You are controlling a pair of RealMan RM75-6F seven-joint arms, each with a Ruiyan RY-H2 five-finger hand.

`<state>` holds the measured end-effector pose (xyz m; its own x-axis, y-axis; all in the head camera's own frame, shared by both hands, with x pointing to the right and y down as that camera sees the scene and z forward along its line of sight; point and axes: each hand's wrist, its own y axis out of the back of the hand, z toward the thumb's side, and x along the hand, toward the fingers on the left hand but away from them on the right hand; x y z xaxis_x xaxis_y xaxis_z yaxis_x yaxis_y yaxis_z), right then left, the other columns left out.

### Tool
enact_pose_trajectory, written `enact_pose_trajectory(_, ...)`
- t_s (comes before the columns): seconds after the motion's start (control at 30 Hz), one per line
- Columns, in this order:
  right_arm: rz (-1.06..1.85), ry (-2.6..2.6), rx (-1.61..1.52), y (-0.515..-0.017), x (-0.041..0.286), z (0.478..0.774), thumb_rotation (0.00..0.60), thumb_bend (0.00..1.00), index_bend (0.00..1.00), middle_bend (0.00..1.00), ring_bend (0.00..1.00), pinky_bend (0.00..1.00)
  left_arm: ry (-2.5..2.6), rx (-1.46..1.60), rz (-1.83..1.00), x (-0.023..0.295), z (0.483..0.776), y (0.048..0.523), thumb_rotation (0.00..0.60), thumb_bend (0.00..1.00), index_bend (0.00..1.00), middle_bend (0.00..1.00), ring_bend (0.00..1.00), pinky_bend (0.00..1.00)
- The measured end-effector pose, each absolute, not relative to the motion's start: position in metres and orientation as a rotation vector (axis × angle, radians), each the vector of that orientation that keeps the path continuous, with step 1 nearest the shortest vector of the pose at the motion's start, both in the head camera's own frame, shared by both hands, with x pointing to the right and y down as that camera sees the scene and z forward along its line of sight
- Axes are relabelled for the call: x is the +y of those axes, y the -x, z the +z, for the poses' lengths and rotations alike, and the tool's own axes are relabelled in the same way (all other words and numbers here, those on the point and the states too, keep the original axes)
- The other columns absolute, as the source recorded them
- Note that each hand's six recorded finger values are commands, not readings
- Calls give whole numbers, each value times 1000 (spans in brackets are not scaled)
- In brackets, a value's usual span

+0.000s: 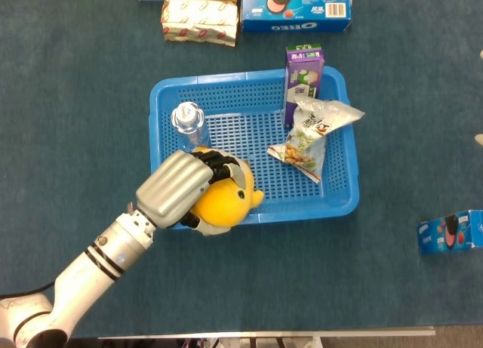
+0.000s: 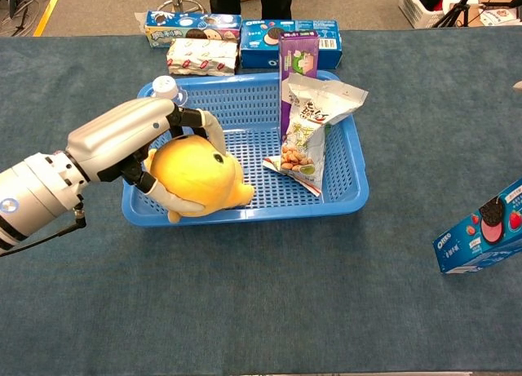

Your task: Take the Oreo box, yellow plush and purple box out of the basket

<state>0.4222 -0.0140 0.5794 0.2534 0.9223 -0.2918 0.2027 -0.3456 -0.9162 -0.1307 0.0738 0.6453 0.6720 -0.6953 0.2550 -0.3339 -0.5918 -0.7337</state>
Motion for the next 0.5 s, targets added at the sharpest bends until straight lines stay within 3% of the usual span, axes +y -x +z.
enact_pose_trajectory(0.5,1142,1731,-1068,-428,-11,577,600,0,180,268,214,305,2035,845,-712,73,586,153,600,2,508,442,415,749)
